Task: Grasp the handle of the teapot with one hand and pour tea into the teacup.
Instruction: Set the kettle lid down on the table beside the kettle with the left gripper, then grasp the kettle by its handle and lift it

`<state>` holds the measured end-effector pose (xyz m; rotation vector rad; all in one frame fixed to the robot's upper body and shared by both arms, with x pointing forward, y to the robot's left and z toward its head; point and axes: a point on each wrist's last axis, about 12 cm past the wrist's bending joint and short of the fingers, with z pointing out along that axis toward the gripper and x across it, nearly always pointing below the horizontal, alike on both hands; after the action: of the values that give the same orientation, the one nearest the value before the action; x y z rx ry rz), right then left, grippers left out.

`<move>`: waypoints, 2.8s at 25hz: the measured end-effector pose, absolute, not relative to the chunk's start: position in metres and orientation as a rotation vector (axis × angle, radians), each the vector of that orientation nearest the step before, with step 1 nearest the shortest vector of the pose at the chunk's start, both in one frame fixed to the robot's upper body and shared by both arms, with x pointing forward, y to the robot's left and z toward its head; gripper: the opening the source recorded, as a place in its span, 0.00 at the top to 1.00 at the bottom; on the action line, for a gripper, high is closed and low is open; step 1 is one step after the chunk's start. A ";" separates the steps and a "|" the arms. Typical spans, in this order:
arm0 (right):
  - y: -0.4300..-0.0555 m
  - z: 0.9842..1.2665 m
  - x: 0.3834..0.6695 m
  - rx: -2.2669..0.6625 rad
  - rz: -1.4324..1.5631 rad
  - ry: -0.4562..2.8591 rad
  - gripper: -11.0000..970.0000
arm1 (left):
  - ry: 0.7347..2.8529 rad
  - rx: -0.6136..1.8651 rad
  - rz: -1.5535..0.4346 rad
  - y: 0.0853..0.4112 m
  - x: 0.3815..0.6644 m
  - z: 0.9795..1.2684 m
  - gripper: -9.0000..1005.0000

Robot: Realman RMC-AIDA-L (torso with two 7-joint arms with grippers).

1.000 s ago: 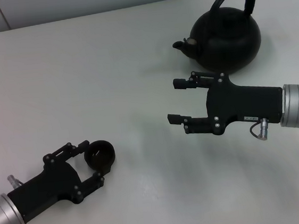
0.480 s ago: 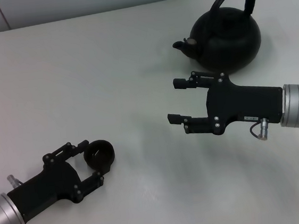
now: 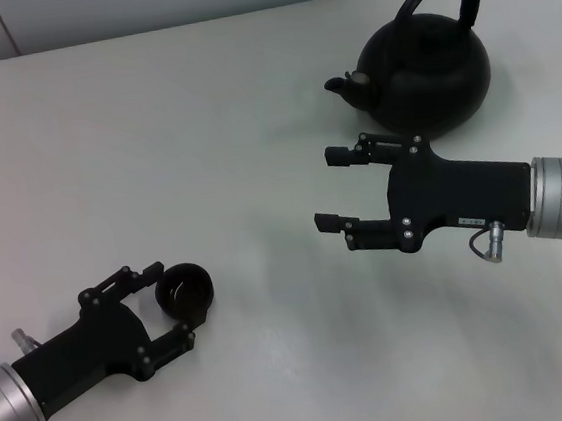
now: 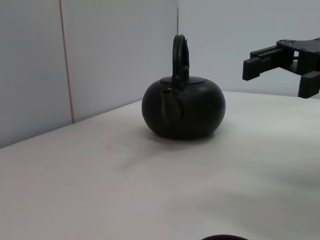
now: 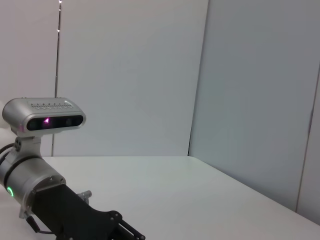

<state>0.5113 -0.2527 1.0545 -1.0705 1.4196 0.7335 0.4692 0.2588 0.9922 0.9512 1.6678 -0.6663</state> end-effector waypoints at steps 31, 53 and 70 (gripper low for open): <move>-0.252 1.054 0.511 -1.058 0.737 1.420 0.26 | 1.602 0.939 -0.705 0.270 0.462 1.003 0.15; -0.252 1.050 0.507 -0.859 0.791 1.434 0.26 | 1.489 0.907 -0.918 0.308 0.461 1.060 0.16; -0.252 1.045 0.507 -0.772 0.792 1.465 0.26 | 1.457 1.257 -0.922 0.327 0.466 1.091 0.16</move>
<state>0.5074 -0.2523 1.0446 -0.7723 1.4645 0.7916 0.4658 0.3271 1.0906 1.2574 1.4566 -0.9224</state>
